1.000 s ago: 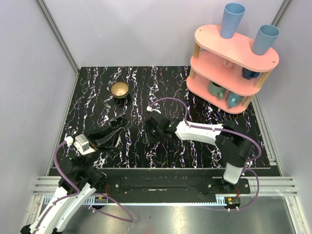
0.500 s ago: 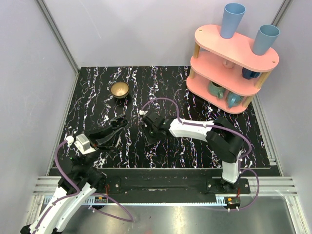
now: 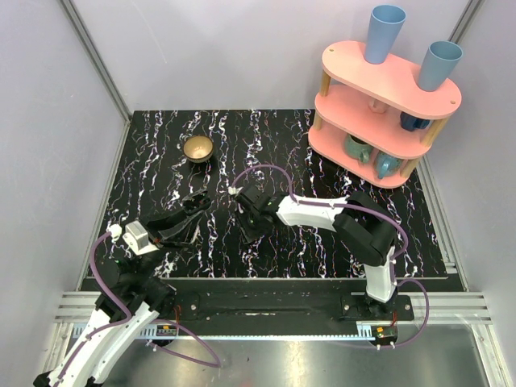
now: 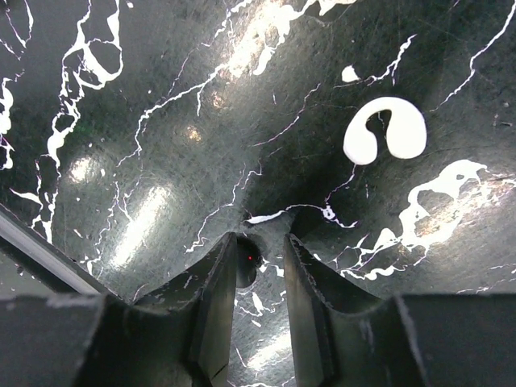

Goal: Insert the wireless bluetooth earbuds into the charging case
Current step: Pick up the left earbud from the center of the board.

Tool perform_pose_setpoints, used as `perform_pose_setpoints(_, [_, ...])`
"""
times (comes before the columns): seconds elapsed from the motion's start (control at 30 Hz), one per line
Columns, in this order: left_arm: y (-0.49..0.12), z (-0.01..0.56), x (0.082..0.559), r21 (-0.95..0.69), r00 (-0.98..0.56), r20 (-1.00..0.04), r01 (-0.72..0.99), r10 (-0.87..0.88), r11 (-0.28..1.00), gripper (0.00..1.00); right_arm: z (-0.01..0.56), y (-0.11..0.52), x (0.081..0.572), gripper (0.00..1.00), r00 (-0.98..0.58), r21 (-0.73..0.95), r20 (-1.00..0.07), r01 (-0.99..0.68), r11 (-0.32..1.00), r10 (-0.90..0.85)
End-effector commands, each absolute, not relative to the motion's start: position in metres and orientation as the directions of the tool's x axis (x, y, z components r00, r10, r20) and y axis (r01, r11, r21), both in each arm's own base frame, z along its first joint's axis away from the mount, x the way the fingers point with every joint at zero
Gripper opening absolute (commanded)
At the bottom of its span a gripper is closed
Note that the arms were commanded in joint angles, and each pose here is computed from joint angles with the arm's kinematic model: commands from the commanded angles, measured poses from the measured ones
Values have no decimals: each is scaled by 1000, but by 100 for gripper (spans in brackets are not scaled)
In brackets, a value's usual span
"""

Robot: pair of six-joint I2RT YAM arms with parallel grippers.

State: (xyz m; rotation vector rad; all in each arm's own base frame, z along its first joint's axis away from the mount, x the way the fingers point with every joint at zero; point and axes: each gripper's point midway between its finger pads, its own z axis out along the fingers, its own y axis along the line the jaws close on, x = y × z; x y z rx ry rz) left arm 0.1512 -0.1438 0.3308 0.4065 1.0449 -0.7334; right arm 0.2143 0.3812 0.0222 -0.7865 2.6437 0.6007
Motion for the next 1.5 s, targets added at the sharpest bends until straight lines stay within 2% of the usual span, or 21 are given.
perform_pose_setpoints(0.0, [-128,362,133,-35,369,-830,714,-419,699,0,35,391,224,37,-776,321,-446,-604,730,-446])
perform_pose_setpoints(0.37, [-129,359,134,-42,361,-833,715,-420,698,0,28,382,203,34,-769,356,-404,-631,689,-496])
perform_pose_setpoints(0.97, [-126,355,131,-57,348,-836,714,-424,698,0,12,363,188,33,-781,356,-371,-619,700,-502])
perform_pose_setpoints(1.03, [-126,355,130,-58,346,-836,716,-427,696,0,13,364,188,31,-785,367,-376,-614,699,-492])
perform_pose_setpoints(1.2, [-125,354,130,-64,342,-837,714,-428,697,0,17,367,187,16,-787,386,-397,-610,692,-472])
perform_pose_setpoints(1.33, [-125,353,131,-68,341,-837,712,-428,699,0,28,370,189,13,-795,409,-429,-594,693,-428])
perform_pose_setpoints(1.37, [-125,353,131,-68,341,-837,712,-428,699,0,35,371,192,8,-792,412,-450,-594,691,-412])
perform_pose_setpoints(1.47, [-126,352,132,-69,337,-839,712,-426,699,0,46,373,195,8,-799,424,-476,-575,700,-368])
